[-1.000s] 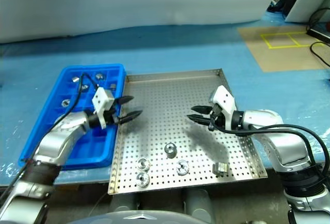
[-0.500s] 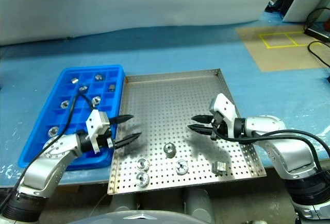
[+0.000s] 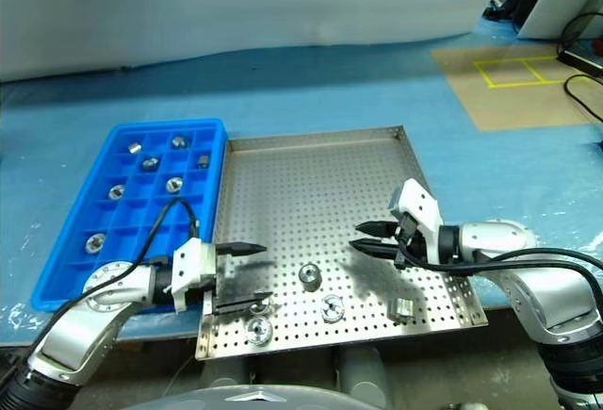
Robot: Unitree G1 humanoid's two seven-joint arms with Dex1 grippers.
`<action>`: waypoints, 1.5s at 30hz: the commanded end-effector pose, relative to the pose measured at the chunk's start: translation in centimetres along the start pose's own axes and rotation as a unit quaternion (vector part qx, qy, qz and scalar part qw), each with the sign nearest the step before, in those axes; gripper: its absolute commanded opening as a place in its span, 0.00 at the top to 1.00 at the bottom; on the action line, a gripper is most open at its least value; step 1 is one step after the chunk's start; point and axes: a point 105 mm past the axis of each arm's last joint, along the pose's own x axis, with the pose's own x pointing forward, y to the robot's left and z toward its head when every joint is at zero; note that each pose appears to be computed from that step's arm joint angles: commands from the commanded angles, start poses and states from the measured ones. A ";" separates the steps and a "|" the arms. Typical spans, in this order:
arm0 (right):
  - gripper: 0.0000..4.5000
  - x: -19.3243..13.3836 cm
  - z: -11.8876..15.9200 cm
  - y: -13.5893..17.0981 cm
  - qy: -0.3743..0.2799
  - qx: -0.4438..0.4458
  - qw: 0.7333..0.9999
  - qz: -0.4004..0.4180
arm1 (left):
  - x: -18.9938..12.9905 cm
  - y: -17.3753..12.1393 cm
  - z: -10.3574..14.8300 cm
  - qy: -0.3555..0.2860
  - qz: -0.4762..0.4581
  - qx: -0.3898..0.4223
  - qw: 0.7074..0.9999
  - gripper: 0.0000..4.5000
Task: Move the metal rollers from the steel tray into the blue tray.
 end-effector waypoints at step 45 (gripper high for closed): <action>0.68 -1.0 0.5 1.9 0.011 -0.024 1.000 0.013 | 4.5 10.1 -1.3 -0.074 0.192 -0.074 0.976 0.17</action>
